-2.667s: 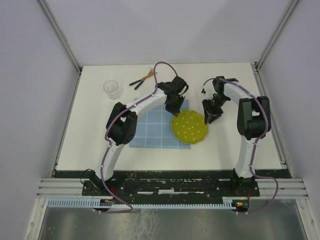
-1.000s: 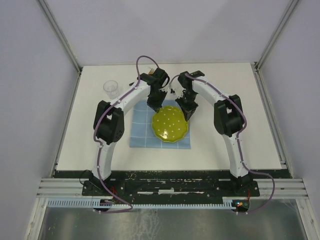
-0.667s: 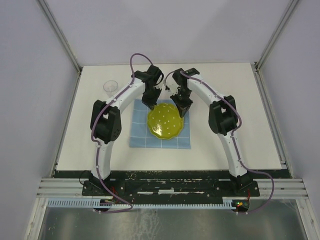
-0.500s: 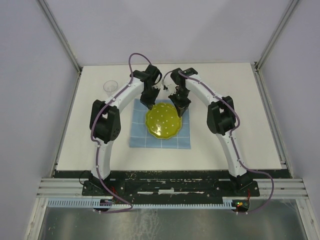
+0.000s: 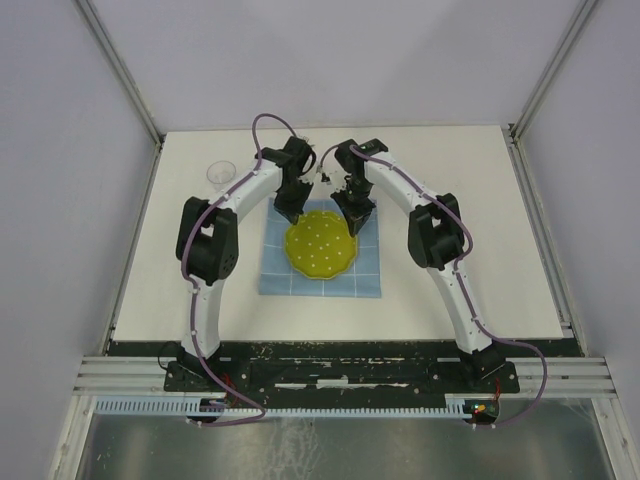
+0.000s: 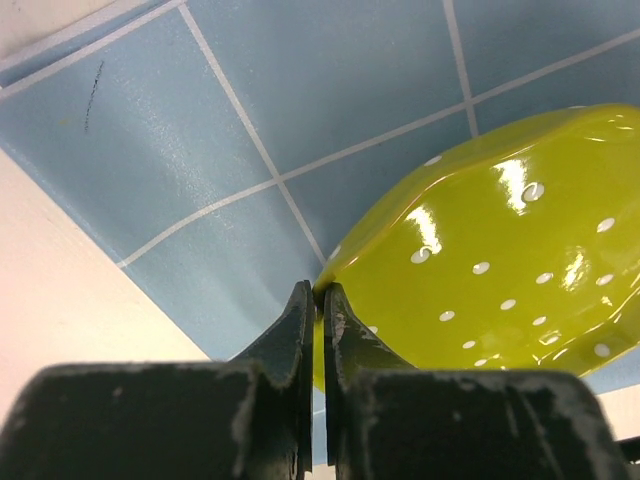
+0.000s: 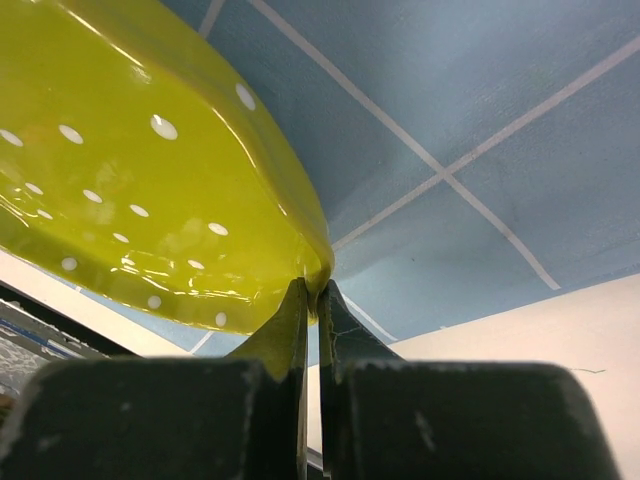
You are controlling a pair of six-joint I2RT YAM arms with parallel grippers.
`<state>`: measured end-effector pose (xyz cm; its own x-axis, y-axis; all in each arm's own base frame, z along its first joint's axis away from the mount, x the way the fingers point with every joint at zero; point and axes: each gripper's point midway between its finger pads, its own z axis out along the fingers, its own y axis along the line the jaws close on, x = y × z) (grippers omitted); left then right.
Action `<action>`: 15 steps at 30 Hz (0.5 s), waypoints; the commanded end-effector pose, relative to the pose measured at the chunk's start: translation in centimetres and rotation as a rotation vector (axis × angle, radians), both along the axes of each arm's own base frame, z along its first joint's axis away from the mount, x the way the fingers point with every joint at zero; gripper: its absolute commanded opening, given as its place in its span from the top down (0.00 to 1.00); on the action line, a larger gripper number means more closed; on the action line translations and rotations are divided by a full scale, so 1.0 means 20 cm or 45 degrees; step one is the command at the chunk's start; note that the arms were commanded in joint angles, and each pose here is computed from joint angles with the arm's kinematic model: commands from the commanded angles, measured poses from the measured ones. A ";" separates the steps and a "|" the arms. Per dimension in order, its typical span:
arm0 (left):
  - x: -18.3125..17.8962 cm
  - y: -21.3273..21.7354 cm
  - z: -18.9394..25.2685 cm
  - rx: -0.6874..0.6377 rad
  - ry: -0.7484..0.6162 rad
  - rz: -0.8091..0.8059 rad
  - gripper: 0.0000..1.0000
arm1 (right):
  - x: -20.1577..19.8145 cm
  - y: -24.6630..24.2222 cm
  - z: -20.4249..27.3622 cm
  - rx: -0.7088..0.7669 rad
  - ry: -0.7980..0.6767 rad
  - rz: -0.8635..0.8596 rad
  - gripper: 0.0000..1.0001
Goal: Set the dinner table for one person
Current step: Place the plate on the napkin.
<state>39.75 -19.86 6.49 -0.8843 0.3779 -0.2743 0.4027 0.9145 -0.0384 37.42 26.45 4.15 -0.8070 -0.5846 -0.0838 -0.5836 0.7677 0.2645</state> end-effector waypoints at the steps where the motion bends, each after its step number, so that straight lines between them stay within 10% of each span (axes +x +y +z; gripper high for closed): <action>1: 0.09 -0.10 0.00 -0.098 -0.102 -0.075 0.97 | 0.03 0.27 0.10 0.211 -0.116 0.084 0.98; 15: 0.19 -0.06 -0.13 -0.071 -0.134 -0.064 0.97 | 0.04 0.25 0.01 0.136 -0.151 0.125 0.98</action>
